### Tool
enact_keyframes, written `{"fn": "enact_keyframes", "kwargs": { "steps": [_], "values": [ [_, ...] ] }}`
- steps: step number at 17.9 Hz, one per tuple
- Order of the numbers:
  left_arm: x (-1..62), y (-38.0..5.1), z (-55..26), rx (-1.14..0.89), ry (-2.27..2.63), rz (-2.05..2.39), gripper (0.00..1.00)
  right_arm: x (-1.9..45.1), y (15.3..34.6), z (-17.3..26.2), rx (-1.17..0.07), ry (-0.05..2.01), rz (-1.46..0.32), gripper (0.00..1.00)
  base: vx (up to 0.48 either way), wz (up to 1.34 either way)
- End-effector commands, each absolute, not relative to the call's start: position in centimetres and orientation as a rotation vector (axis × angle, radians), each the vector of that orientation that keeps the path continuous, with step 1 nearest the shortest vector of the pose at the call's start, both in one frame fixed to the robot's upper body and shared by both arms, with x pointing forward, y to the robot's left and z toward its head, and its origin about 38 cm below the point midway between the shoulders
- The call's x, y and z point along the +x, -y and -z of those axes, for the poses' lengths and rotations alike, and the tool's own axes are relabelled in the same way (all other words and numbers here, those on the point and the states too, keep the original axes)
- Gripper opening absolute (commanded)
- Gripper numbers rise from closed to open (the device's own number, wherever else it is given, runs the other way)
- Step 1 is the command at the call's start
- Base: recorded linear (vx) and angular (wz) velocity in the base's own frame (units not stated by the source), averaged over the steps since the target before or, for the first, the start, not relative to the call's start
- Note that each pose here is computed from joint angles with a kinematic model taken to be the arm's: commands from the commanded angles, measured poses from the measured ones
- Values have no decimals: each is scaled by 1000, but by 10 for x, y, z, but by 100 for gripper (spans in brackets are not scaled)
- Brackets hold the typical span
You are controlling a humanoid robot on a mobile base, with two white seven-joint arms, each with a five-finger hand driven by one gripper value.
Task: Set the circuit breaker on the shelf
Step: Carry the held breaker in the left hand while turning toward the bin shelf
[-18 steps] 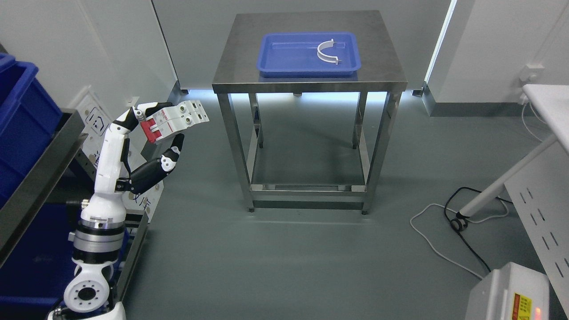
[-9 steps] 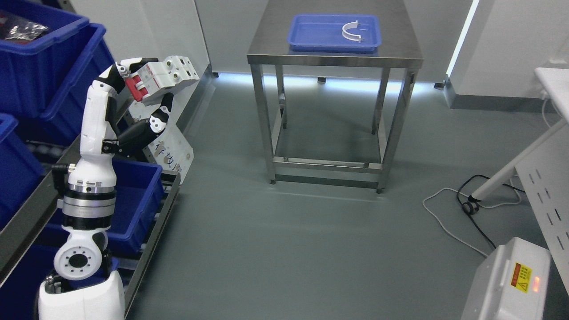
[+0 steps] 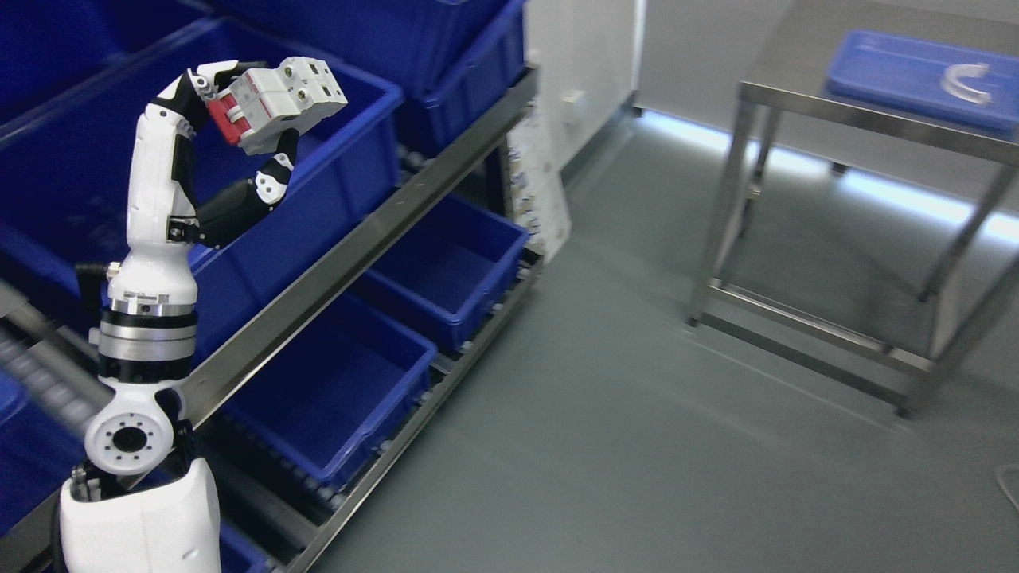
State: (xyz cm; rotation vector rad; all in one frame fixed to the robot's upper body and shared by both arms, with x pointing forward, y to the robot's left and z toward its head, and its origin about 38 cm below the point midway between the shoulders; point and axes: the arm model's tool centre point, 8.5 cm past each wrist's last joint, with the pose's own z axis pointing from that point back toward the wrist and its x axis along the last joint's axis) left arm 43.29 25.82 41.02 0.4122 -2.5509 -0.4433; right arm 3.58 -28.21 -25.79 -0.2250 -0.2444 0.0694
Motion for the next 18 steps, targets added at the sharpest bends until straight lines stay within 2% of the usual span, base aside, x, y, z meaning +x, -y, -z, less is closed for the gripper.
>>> {"fn": "enact_keyframes", "kwargs": {
  "steps": [1, 3, 7, 9, 18],
  "values": [
    [444, -227, -469, 316, 2485, 628, 16, 19, 293, 259, -247, 77, -95, 100, -18, 1103],
    [462, -217, -456, 265, 2324, 676, 17, 19, 293, 259, -247, 77, -95, 100, -5, 1229],
    [498, -229, -434, 346, 2104, 800, 18, 19, 293, 259, -247, 77, -95, 100, 49, 1128],
    [516, -210, -435, 352, 2042, 884, 18, 19, 293, 259, -247, 77, -95, 100, 88, 829],
    [589, -187, -433, 387, 1733, 984, 18, 19, 293, 259, -247, 77, -95, 100, 99, 518]
  ]
}}
